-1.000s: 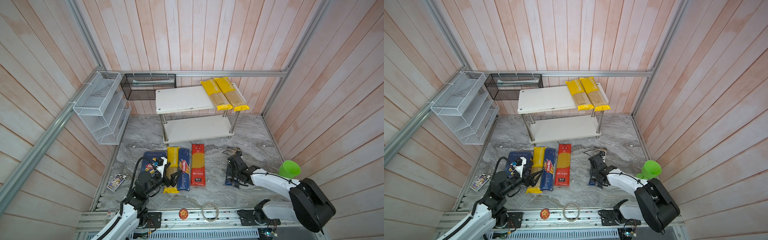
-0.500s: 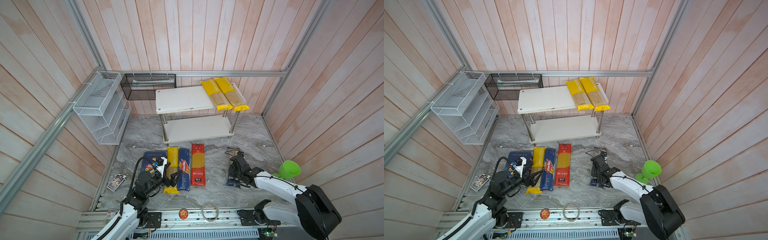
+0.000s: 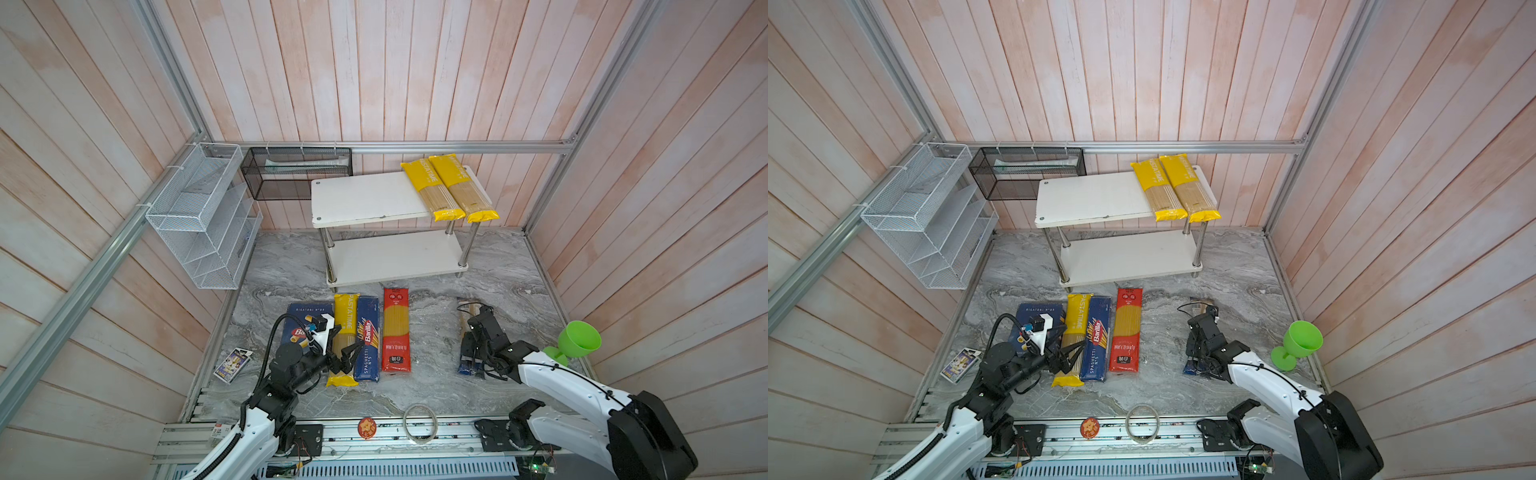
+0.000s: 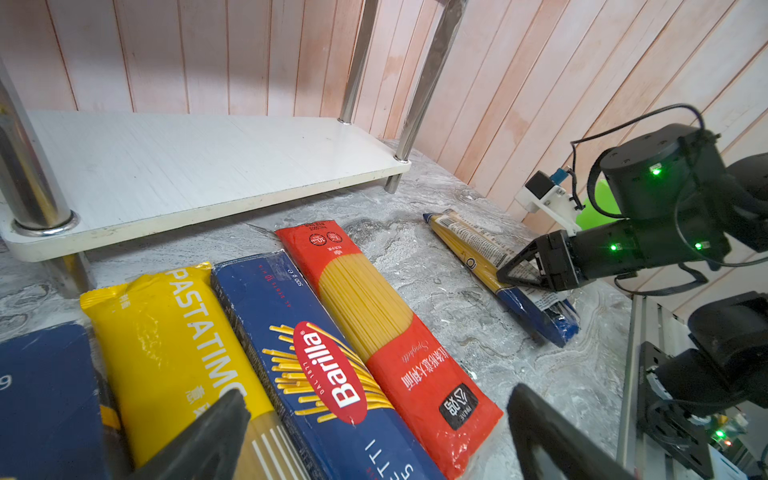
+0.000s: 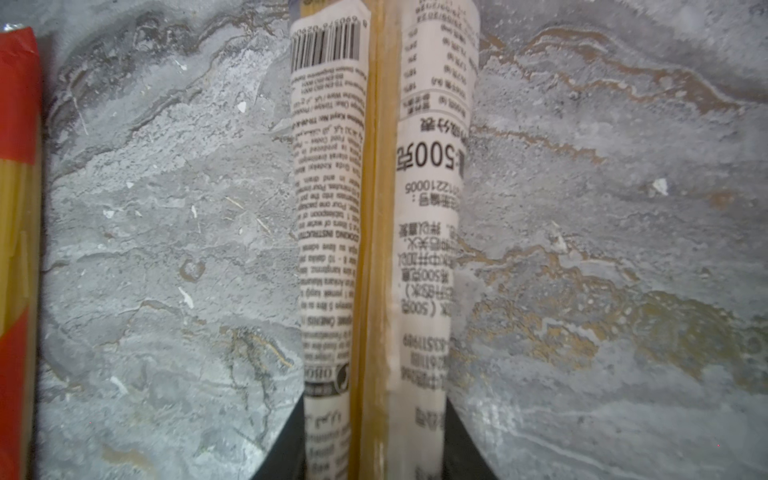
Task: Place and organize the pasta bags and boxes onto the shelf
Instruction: 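Close the right gripper on the clear-wrapped spaghetti pack, then lift the spaghetti pack upright off the table with the right gripper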
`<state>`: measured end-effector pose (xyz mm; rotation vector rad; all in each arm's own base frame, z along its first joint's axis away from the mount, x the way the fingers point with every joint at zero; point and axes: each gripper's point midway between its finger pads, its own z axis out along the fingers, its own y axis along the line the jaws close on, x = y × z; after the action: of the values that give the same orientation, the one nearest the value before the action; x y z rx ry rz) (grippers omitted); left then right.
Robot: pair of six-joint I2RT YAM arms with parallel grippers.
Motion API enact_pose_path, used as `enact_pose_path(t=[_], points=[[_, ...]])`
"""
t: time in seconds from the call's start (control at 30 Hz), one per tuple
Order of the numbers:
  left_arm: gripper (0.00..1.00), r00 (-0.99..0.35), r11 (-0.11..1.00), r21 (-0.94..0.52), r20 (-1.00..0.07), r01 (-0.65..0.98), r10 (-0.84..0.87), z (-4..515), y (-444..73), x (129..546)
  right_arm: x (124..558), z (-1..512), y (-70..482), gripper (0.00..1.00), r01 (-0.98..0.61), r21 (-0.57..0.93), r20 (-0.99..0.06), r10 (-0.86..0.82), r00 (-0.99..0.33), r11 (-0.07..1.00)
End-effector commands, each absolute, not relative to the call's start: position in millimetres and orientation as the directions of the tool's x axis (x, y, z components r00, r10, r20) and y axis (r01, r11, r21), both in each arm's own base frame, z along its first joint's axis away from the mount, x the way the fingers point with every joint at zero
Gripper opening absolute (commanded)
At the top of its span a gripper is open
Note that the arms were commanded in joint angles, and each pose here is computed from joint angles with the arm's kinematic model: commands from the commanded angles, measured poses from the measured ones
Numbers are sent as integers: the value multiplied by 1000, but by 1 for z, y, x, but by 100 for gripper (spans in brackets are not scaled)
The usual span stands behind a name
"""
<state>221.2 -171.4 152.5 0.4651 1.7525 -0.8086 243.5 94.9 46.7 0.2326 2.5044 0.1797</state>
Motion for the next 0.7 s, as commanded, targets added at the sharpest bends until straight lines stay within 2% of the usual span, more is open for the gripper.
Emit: enact_pose_path(t=[0.0, 0.13, 0.3, 0.67], points=[[100, -303, 685, -275, -949, 674, -82, 161, -173, 221, 261, 82, 104, 24, 70, 250, -659, 223, -719, 966], [100, -303, 687, -275, -949, 673, -83, 161, -173, 222, 265, 112, 115, 18, -20, 309, -720, 221, -658, 951], [100, -306, 689, -276, -949, 670, -83, 160, -172, 222, 265, 143, 120, 17, -81, 359, -764, 243, -598, 930], [100, -303, 691, -274, -949, 669, -83, 160, -172, 222, 258, 186, 148, 16, -226, 385, -760, 168, -628, 895]])
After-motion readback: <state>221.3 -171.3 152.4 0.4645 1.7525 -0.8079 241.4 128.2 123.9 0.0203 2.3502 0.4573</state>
